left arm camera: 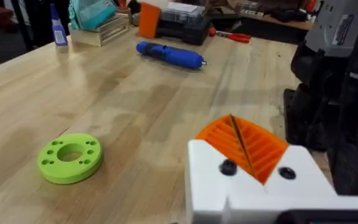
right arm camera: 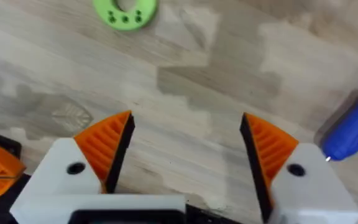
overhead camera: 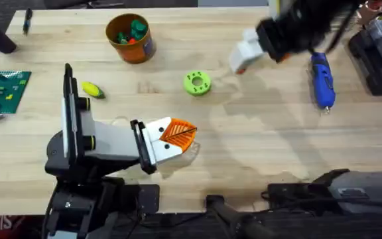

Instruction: Pick up the gripper from the table and insert it into the empty holder that is missing its gripper. Then pick up a screw, insert it into the mounting hole, and use the screwdriver to tighten it. Finally, clean up the table by picking up the vegetable and placing it into the bucket.

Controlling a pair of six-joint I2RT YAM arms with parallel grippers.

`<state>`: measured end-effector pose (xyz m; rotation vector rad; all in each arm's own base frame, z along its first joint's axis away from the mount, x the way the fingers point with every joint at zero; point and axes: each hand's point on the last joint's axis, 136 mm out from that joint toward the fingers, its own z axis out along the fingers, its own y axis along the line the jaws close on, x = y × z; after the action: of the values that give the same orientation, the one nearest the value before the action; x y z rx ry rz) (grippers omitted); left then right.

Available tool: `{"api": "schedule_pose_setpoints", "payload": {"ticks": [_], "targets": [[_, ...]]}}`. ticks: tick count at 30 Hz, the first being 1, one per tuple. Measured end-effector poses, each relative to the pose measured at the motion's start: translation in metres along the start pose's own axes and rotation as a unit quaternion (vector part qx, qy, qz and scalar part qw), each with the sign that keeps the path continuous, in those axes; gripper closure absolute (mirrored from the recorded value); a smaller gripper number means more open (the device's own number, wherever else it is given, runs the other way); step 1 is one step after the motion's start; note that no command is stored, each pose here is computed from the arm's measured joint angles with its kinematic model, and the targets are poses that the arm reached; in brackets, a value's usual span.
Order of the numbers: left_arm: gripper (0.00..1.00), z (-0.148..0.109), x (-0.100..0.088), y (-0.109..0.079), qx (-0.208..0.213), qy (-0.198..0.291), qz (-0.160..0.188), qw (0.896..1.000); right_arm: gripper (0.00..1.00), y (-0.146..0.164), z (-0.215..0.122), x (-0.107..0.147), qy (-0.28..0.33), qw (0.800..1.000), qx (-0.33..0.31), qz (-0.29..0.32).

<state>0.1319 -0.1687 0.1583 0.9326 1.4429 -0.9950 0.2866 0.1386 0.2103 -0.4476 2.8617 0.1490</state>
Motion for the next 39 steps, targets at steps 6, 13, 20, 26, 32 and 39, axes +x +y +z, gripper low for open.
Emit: {"api": "schedule_pose_setpoints", "payload": {"ticks": [6,13,20,26,32,39], "targets": [[0.993,0.000,0.000,0.000,0.000,0.000,0.000,1.000,0.008,-0.041,0.015,0.036,-0.014,0.996,0.017,0.083],[0.993,0.000,0.000,0.000,0.000,0.000,0.000,1.000,0.008,-0.110,0.036,0.062,0.004,0.983,0.031,0.184],[0.993,0.000,0.000,0.000,0.000,0.000,0.000,1.000,0.008,-0.175,0.046,0.067,-0.011,0.972,0.030,0.234],[0.993,0.000,0.000,0.000,0.000,0.000,0.000,1.000,0.008,-0.223,0.049,0.054,-0.062,0.966,0.062,0.244],[0.994,0.000,0.000,0.000,0.000,0.000,0.000,1.000,0.008,-0.259,0.050,0.052,-0.082,0.963,0.105,0.234],[0.994,0.000,0.000,0.000,0.000,0.000,0.000,1.000,0.008,-0.292,0.078,0.059,-0.067,0.959,0.113,0.252]]}}
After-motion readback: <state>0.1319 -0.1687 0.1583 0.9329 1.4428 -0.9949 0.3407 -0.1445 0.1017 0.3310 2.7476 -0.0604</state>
